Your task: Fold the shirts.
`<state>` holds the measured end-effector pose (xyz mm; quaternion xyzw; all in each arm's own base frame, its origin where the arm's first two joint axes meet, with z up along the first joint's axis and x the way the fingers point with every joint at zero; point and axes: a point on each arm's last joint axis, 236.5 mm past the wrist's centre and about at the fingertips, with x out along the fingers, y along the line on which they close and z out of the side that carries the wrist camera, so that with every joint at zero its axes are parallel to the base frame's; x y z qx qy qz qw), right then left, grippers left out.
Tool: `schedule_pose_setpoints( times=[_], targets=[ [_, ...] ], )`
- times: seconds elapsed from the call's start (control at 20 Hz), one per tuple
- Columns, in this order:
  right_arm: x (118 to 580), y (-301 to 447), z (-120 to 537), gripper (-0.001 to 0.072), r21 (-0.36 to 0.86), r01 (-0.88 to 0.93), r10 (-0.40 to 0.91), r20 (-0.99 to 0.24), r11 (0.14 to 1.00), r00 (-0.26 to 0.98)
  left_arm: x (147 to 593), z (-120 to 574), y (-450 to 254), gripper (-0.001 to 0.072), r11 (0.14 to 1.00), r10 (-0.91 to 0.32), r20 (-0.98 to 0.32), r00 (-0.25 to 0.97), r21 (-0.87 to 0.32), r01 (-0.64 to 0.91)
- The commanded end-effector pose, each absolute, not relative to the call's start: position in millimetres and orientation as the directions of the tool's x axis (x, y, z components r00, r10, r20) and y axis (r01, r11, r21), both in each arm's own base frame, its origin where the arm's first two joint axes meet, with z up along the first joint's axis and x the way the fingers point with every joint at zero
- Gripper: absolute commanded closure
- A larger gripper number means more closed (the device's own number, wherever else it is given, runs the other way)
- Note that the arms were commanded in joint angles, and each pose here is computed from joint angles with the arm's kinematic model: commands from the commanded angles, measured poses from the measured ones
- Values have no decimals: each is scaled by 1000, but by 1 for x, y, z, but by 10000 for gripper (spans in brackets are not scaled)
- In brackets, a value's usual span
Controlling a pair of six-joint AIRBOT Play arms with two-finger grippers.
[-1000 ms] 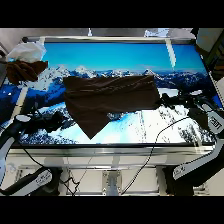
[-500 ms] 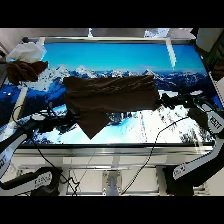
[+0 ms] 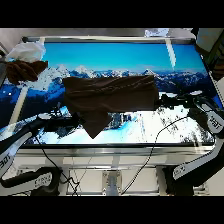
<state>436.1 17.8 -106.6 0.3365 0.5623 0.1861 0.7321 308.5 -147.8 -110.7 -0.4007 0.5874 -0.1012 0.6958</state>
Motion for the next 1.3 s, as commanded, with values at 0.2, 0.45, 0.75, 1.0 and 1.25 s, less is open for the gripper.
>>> schedule_pose_setpoints(
  times=[0.2,0.45,0.75,1.0,1.25],
  targets=[
    [473,17,-5,681,702,-109,665,-597,704,448,378,34,-177,696,583,-732,-517,444,-812,14],
    [472,-14,55,681,625,-157,592,-585,765,555,389,116,-157,696,622,-691,-444,570,-768,155],
    [467,-25,100,680,591,-186,557,-542,785,630,402,140,-110,698,693,-565,-434,702,-712,117],
    [519,-26,103,680,454,-133,380,-511,881,771,443,102,-73,697,744,-419,-481,770,-668,-12],
    [550,-28,47,680,348,1,221,-597,937,772,474,26,-58,697,696,-372,-559,741,-697,-176]
  ],
)
